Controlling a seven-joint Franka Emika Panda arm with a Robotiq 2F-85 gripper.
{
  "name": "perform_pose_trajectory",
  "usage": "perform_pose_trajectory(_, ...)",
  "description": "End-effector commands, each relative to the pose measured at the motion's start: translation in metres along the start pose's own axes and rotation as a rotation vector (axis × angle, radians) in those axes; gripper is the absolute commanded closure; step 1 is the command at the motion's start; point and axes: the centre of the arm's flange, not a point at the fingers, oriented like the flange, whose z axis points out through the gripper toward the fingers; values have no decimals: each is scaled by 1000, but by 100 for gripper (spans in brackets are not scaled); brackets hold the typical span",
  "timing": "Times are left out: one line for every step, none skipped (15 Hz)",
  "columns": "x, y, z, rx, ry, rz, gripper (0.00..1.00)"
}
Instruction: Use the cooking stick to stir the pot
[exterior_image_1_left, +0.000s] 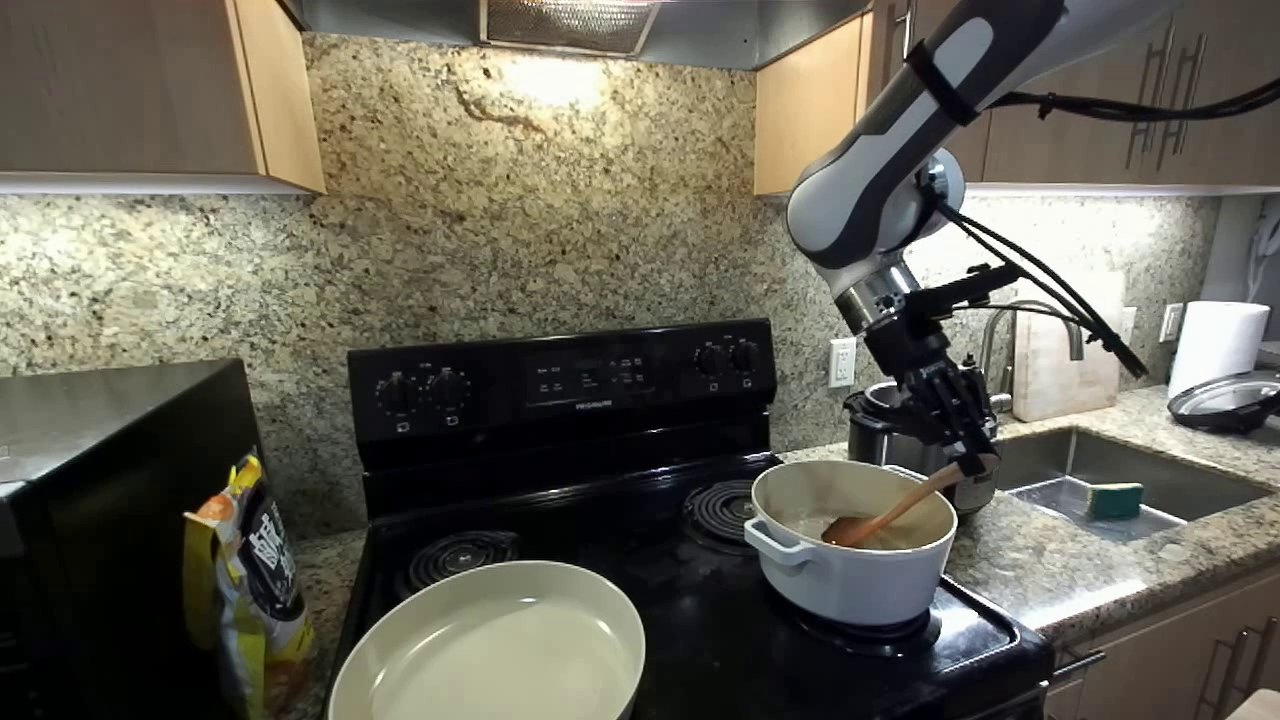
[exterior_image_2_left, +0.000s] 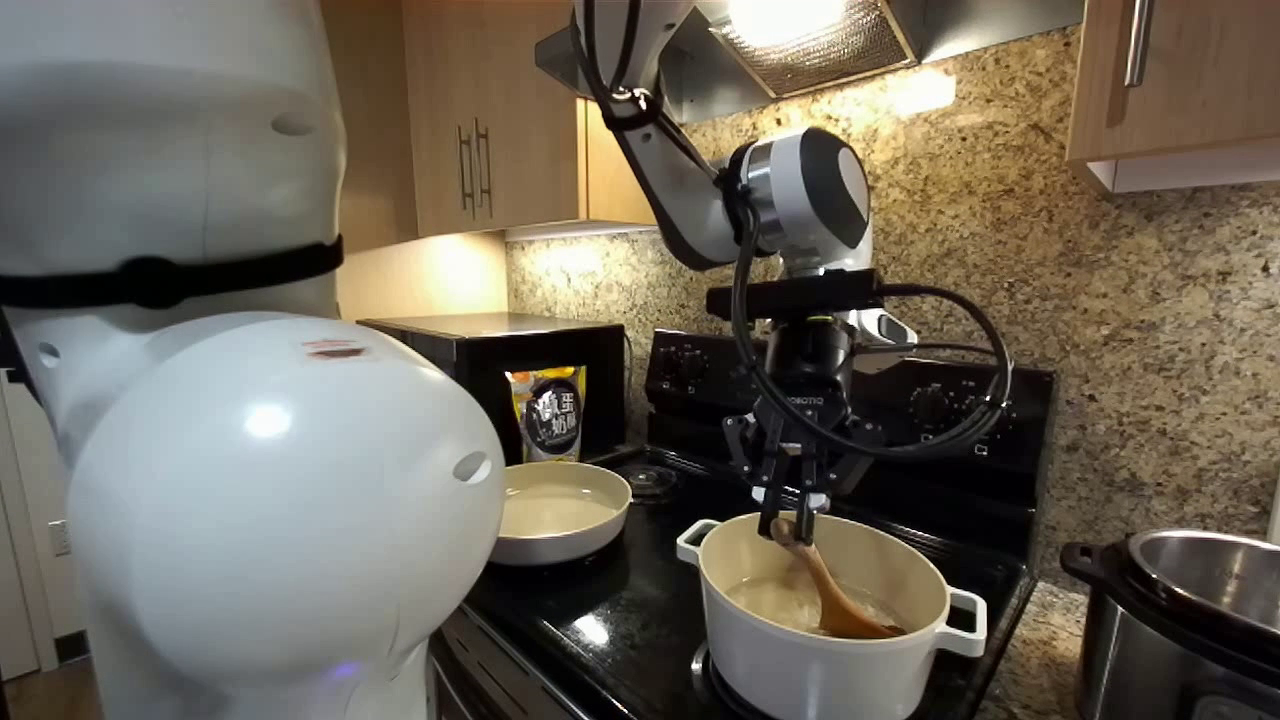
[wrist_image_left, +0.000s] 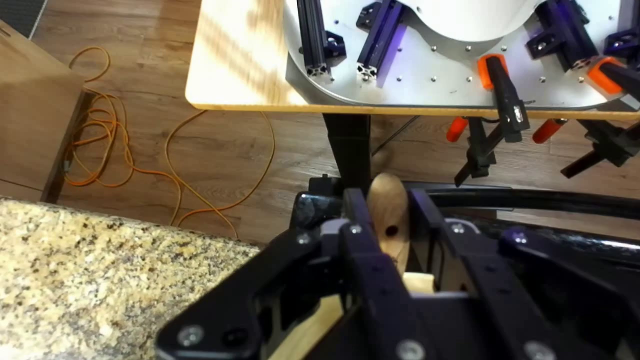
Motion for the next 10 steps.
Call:
perform_pose_trajectory(-32, -12, -4, -47, -41, -15, 94)
perform_pose_trajectory(-37, -20, -5, -56, -62, -48, 94)
perform_pose_trajectory(-40, -25, -6, -61, -77, -70, 94)
perform_pose_trajectory(-43, -33, -7, -65, -85, -105, 94)
perform_pose_trajectory(-44, -39, -8, -71, -94, -130, 94)
perform_pose_trajectory(-43, -45, -9, -74, -96, -156, 94)
perform_pose_trajectory(-41, -50, -10, -74, -100, -171, 94)
perform_pose_trajectory(-37, -56, -10, -61, -101, -189, 94)
perform_pose_trajectory(-34, -60, -10, -59, -95, -195, 94)
perform_pose_trajectory(-31, -64, -11, -50, -82, -195, 94)
